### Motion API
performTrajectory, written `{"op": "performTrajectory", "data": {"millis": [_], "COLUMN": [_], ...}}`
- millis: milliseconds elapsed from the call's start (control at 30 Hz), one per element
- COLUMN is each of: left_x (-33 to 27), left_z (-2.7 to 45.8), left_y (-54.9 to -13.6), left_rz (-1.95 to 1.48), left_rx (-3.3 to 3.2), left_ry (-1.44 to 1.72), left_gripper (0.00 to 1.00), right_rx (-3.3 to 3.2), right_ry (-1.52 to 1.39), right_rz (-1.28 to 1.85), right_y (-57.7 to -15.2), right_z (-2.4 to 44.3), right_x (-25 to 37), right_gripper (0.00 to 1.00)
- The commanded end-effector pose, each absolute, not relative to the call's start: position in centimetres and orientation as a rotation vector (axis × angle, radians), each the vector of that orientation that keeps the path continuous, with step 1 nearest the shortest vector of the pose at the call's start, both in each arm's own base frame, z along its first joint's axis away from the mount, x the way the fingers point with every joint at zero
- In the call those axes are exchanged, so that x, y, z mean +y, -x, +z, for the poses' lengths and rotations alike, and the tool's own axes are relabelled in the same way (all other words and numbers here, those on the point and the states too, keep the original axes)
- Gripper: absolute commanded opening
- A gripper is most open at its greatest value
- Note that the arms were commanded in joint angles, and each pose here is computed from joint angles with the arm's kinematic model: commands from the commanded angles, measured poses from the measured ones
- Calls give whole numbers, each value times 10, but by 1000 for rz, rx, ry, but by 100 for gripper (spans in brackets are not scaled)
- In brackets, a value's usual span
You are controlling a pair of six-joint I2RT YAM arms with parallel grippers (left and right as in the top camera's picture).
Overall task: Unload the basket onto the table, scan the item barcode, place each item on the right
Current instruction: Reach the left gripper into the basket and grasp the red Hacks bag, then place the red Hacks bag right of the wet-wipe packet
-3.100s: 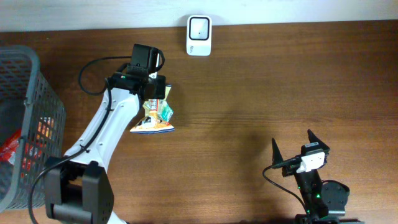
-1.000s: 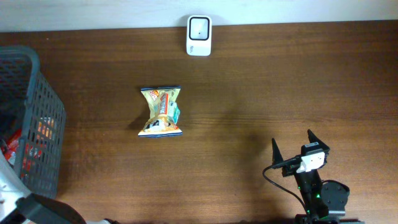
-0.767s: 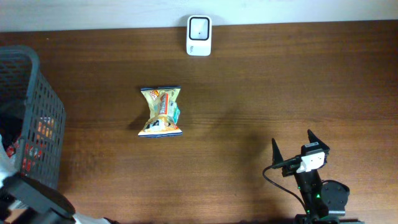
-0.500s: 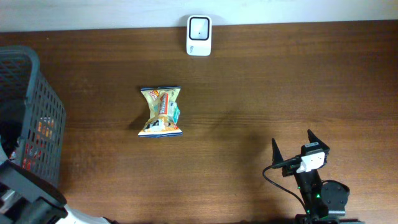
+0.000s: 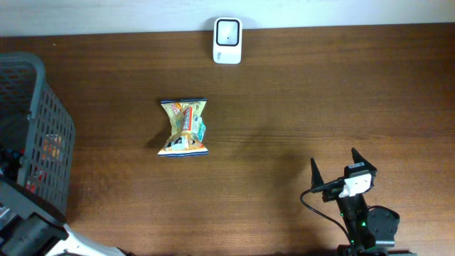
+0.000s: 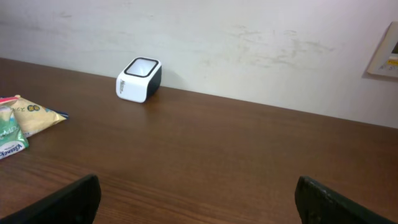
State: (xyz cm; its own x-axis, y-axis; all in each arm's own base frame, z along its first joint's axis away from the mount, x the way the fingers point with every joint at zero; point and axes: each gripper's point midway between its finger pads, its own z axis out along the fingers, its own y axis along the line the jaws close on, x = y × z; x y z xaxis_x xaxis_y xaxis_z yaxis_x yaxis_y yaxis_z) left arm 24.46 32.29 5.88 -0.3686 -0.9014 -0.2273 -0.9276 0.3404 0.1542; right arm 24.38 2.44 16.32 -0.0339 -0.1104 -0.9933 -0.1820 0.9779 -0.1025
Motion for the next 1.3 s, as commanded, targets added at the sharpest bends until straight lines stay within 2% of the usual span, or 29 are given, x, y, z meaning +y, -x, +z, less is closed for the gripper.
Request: {"op": "performTrajectory", "data": {"millis": [0, 67, 200, 300, 467, 600, 733, 867, 1000, 1167, 1267], "left_x": [324, 325, 325, 327, 325, 298, 236, 164, 88, 2, -61], "left_z": [42, 43, 50, 73, 167, 254, 348, 401, 406, 363, 320], "left_y": [-237, -237, -242, -256, -300, -329, -349, -353, -362, -380, -392], "left_rz": [418, 418, 387, 326, 269, 285, 268, 218, 111, 5, -66], "left_rx": [2519, 2517, 2507, 2469, 2384, 2297, 2188, 2127, 2193, 2358, 2467], "left_ry": [1736, 1735, 1728, 1698, 1473, 1270, 992, 754, 537, 298, 121], "left_gripper": [10, 0, 0, 0, 0, 0, 0, 0, 0, 0, 0], "right_rx": [1611, 1610, 1610, 1611, 1610, 1610, 1610, 1611, 1610, 1611, 1610], "right_ry": [230, 230, 230, 230, 230, 230, 230, 230, 230, 230, 230], "right_rz": [51, 51, 51, 51, 51, 51, 51, 52, 51, 51, 51], "right_y": [-244, -244, -244, -244, -244, -244, -244, -244, -244, -244, -244], "right_z": [161, 161, 161, 161, 161, 161, 161, 161, 161, 161, 161], "right_x": [24, 24, 24, 24, 24, 24, 24, 24, 24, 24, 24], "right_gripper": [99, 99, 99, 99, 99, 99, 99, 99, 99, 99, 99]}}
